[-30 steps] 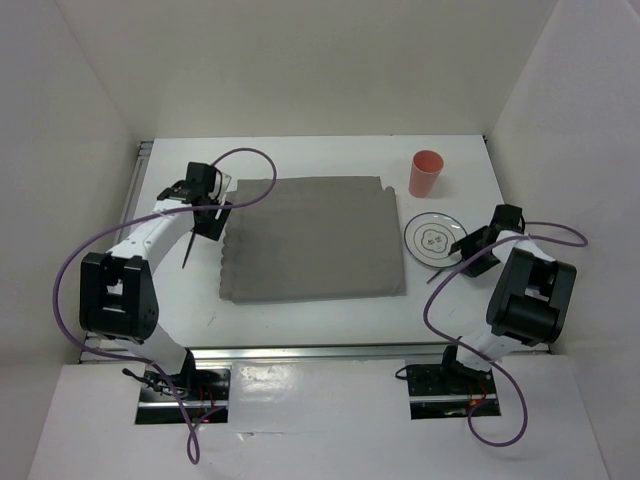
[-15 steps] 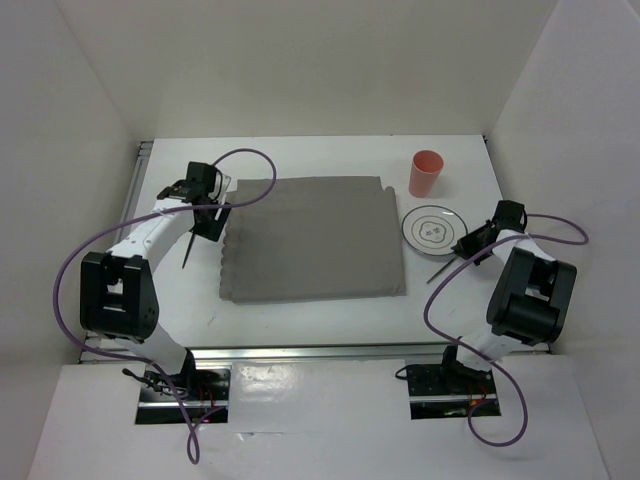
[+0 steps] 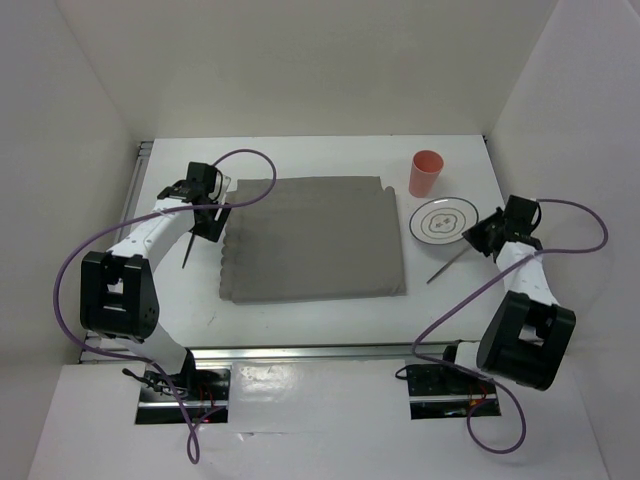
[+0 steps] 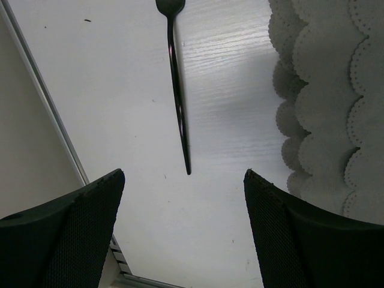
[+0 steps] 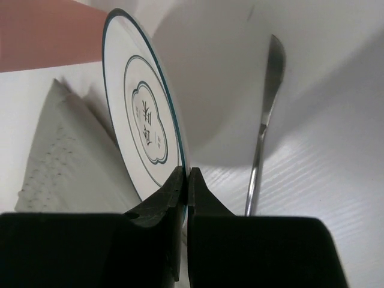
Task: Set the dinner table for one person
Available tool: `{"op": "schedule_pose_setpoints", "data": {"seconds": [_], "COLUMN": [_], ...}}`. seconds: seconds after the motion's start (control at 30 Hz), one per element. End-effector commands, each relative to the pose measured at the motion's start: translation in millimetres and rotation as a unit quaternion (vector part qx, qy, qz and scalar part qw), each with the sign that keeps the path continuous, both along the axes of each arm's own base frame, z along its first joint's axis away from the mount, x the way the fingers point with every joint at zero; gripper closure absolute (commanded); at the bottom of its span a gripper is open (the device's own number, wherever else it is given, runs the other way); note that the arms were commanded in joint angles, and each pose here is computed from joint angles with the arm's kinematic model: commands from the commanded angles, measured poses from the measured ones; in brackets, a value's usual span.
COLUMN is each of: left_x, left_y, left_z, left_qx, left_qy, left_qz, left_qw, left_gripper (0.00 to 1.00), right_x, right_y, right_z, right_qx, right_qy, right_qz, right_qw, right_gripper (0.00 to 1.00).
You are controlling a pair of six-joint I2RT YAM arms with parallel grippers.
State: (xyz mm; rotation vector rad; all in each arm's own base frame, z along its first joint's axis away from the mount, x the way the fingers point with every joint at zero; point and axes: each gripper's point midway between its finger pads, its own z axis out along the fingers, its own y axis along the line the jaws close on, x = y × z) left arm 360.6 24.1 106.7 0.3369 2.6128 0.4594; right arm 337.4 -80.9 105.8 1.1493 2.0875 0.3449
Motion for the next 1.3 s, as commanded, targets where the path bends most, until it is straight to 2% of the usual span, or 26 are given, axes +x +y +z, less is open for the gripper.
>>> {"op": "schedule_pose_setpoints", "data": {"seconds": [0.0,0.27,0.37,0.5,0.63,0.8,0.9,0.97,1.03,1.1,1.13,1.23,1.27], "left_x": [11.2,11.2,11.2,14.2,14.2,11.2,8.2,7.7,6.2,3.4,2.8,1.6,1.6], "left_y": [-0.7,-0.7,-0.7,-1.4,-1.4,8.5,18.3,22.3,33.6,35.8,39.1,46.3,46.4], "left_z": [12.3,12.3,12.3,18.0,18.1,20.8,20.0,19.4,18.9,16.5,16.5,13.3,13.3], "left_qx": [0.0,0.0,0.0,-0.003,-0.003,-0.001,0.0,-0.004,-0.008,-0.021,-0.021,-0.02,-0.02], "left_qy": [-0.022,-0.022,-0.022,-0.029,-0.029,-0.03,-0.026,-0.025,-0.025,-0.02,-0.02,-0.016,-0.016], "left_qz": [0.007,0.007,0.007,0.01,0.01,0.028,0.041,0.046,0.061,0.068,0.073,0.083,0.083], "left_qw": [1.0,1.0,1.0,1.0,1.0,0.999,0.999,0.999,0.998,0.997,0.997,0.996,0.996], "left_gripper": [0.13,0.13,0.13,0.13,0.13,0.13,0.13,0.13,0.13,0.13,0.13,0.13,0.13], "right_x": [12.8,18.8,25.7,51.5,84.9,122.2,131.0,138.8,128.4,110.3,97.2,79.8,68.5], "right_y": [-2.2,-8.7,-26.1,-42.0,-21.4,42.4,108.4,167.4,231.7,267.3,294.4,324.6,339.5], "right_z": [42.8,94.7,127.2,177.5,220.6,258.3,276.6,268.6,242.1,211.2,195.5,135.3,118.2], "right_qx": [-0.021,-0.049,-0.102,-0.147,-0.168,-0.149,-0.104,-0.067,-0.011,0.039,0.065,0.097,0.103], "right_qy": [-0.068,-0.107,-0.135,-0.171,-0.222,-0.3,-0.348,-0.345,-0.328,-0.309,-0.303,-0.236,-0.219], "right_qz": [0.009,0.005,-0.011,-0.012,0.026,0.132,0.248,0.323,0.426,0.49,0.531,0.557,0.574], "right_qw": [0.997,0.993,0.985,0.974,0.96,0.933,0.898,0.879,0.843,0.814,0.789,0.79,0.782], "right_gripper": [1.0,1.0,1.0,1.0,1.0,1.0,1.0,1.0,1.0,1.0,1.0,1.0,1.0]}}
